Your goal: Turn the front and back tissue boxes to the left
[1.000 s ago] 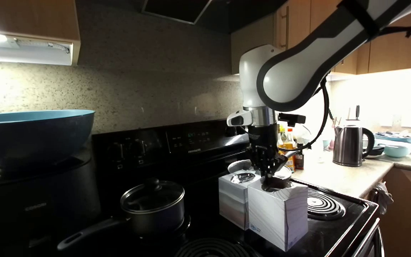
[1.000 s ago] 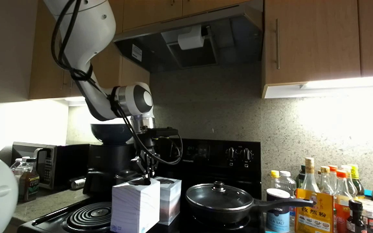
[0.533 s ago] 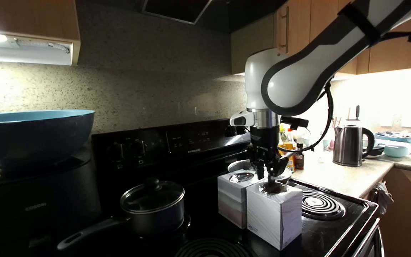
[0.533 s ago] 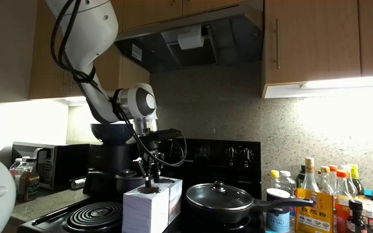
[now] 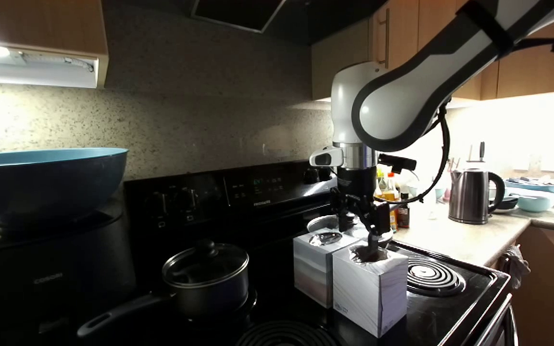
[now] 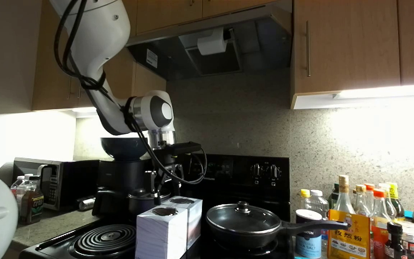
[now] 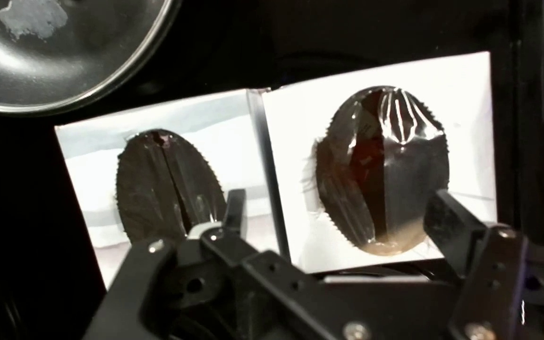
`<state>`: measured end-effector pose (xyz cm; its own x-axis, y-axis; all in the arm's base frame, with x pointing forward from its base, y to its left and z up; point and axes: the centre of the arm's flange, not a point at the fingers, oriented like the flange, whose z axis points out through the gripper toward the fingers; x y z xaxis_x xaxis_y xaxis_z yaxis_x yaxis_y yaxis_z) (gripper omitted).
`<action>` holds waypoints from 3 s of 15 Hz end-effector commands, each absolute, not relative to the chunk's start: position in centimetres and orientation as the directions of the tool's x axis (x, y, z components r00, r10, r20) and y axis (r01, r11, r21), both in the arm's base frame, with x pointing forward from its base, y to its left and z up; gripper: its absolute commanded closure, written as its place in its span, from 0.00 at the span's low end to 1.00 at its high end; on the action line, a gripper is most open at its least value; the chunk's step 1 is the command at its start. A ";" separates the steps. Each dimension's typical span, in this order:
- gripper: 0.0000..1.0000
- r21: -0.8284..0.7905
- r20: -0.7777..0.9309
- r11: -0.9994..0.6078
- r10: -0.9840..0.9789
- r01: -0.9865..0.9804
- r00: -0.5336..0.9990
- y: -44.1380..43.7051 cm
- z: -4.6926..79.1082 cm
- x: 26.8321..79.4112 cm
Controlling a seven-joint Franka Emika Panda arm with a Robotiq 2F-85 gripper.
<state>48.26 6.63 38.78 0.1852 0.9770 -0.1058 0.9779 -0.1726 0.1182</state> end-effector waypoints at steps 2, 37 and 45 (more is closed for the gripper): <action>0.00 0.115 -0.043 -0.191 0.979 0.975 0.197 7.6 42.7 45.7; 0.00 0.091 0.037 -0.435 0.900 0.896 0.434 10.7 41.2 55.6; 0.00 0.064 0.103 -0.578 0.814 0.813 0.571 11.1 41.6 56.1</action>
<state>55.84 10.57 41.56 0.4901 0.8698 0.0563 0.8566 -0.4926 0.1536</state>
